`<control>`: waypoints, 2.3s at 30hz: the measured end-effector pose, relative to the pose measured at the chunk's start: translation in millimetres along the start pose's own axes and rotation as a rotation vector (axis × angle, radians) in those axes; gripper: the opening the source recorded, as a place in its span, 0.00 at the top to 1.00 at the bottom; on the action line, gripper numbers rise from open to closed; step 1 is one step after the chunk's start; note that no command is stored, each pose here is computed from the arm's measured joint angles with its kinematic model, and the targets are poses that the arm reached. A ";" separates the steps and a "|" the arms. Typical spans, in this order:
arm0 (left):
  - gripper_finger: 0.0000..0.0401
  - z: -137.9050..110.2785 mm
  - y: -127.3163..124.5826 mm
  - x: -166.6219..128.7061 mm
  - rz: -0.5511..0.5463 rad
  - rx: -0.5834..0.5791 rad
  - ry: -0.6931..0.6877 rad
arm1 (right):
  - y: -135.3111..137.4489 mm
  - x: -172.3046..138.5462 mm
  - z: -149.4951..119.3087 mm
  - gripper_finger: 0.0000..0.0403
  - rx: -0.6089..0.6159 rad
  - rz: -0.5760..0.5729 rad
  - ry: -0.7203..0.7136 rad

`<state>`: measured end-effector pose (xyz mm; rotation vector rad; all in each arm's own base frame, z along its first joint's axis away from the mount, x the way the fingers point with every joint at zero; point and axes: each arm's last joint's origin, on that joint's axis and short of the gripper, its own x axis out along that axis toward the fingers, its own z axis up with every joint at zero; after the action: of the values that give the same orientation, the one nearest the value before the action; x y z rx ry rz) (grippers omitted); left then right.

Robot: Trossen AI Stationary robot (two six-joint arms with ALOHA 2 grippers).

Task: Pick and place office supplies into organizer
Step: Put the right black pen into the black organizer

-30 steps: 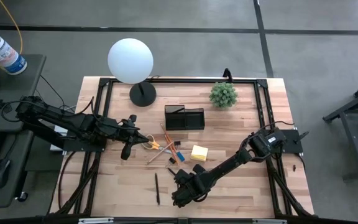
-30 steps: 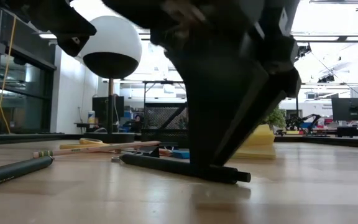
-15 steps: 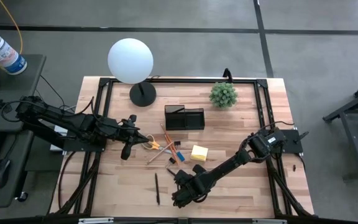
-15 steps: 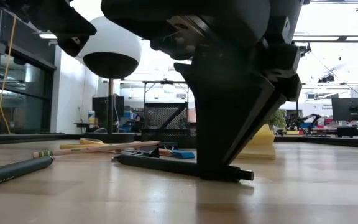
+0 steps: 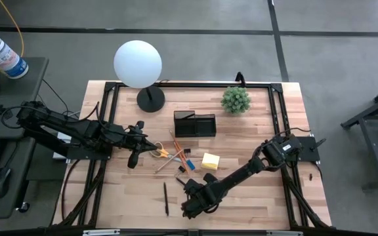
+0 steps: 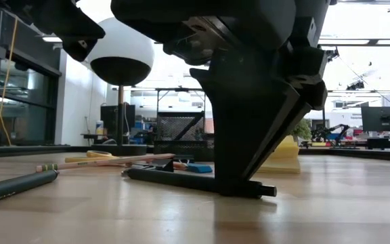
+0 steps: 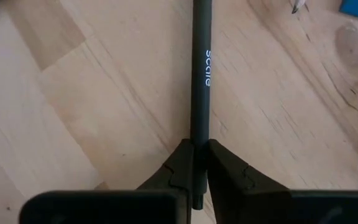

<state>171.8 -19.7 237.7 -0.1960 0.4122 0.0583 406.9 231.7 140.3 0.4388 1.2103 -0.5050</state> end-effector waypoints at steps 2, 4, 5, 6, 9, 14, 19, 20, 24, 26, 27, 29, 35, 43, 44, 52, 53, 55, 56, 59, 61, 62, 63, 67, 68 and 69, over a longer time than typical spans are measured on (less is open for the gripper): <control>1.00 0.0 0.0 0.0 0.000 0.000 0.000 | 0.0 -1.5 0.5 0.94 -0.010 -0.003 0.006; 1.00 0.0 0.0 0.0 0.000 0.000 0.000 | 0.5 -3.3 1.2 0.94 -0.024 -0.002 0.007; 1.00 -0.1 0.0 0.0 0.000 0.000 0.001 | 0.9 -4.9 1.8 0.94 -0.026 -0.002 0.007; 1.00 -0.1 0.0 0.0 0.000 0.000 0.000 | 1.5 -6.7 2.6 0.94 -0.027 -0.001 0.007; 1.00 -0.1 0.0 0.0 0.000 0.000 0.001 | 1.0 -10.6 3.7 0.93 -0.033 -0.018 0.007; 1.00 0.0 0.0 0.0 0.000 0.000 0.000 | 2.0 -19.6 7.0 0.94 -0.060 -0.029 0.003; 1.00 -0.1 0.0 0.0 0.000 0.000 0.001 | 1.8 -35.1 12.1 0.93 -0.090 -0.063 -0.009; 1.00 -0.2 0.0 0.1 0.000 0.000 0.001 | 1.0 -39.4 13.4 0.93 -0.097 -0.079 -0.013; 1.00 -0.4 0.0 0.0 0.000 0.000 0.004 | -4.3 -60.2 20.7 0.94 -0.132 -0.159 -0.038; 1.00 -1.0 0.1 0.0 -0.004 0.001 0.012 | -9.7 -72.2 26.1 0.94 -0.143 -0.212 -0.052; 1.00 -1.4 0.0 0.0 -0.008 0.002 0.017 | -12.8 -78.1 29.4 0.93 -0.146 -0.238 -0.059; 1.00 -2.2 -0.2 -0.1 -0.018 0.003 0.027 | -18.6 -89.6 36.1 0.93 -0.158 -0.283 -0.074; 1.00 -5.1 0.4 -0.1 -0.018 0.006 0.058 | -27.7 -108.9 64.5 0.94 -0.261 -0.270 -0.117; 1.00 -6.4 0.2 -0.3 -0.033 0.007 0.075 | -61.1 -99.5 108.3 0.94 -0.356 -0.345 -0.077; 1.00 -6.7 0.0 -0.3 -0.039 0.007 0.079 | -65.2 -98.2 113.4 0.94 -0.377 -0.353 -0.070; 1.00 -11.2 0.8 -0.8 -0.044 0.012 0.130 | -101.0 -88.9 153.5 0.94 -0.552 -0.457 -0.034; 1.00 -11.6 0.9 -0.8 -0.043 0.012 0.133 | -106.0 -88.0 158.6 0.94 -0.570 -0.481 -0.036; 1.00 -11.7 1.0 -0.8 -0.043 0.012 0.134 | -116.0 -87.2 167.9 0.94 -0.612 -0.529 -0.036; 1.00 -11.7 0.9 -0.8 -0.043 0.012 0.134 | -120.8 -86.6 172.3 0.94 -0.638 -0.555 -0.034; 1.00 -12.0 1.0 -0.8 -0.042 0.013 0.137 | -134.7 -85.5 184.6 0.95 -0.734 -0.652 -0.025; 1.00 -12.0 1.0 -0.8 -0.042 0.013 0.137 | -142.5 -85.1 191.1 0.95 -0.801 -0.707 -0.008; 1.00 -12.0 1.0 -0.8 -0.042 0.013 0.137 | -145.8 -85.0 193.8 0.95 -0.830 -0.735 0.000; 1.00 -12.0 1.1 -0.8 -0.042 0.013 0.137 | -148.7 -84.9 196.1 0.95 -0.858 -0.760 0.008; 1.00 -13.1 1.3 -1.0 -0.039 0.015 0.148 | -155.4 -85.5 201.5 0.94 -0.955 -0.843 0.038; 1.00 -13.4 1.4 -1.0 -0.038 0.015 0.152 | -156.9 -85.5 202.6 0.94 -0.978 -0.853 0.050; 1.00 -13.7 1.5 -1.1 -0.037 0.016 0.155 | -157.9 -85.5 203.3 0.94 -1.001 -0.857 0.063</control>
<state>165.3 -21.0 225.6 -0.1932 0.5630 0.0032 447.2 -1.0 273.8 -0.9609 1.5159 -0.5234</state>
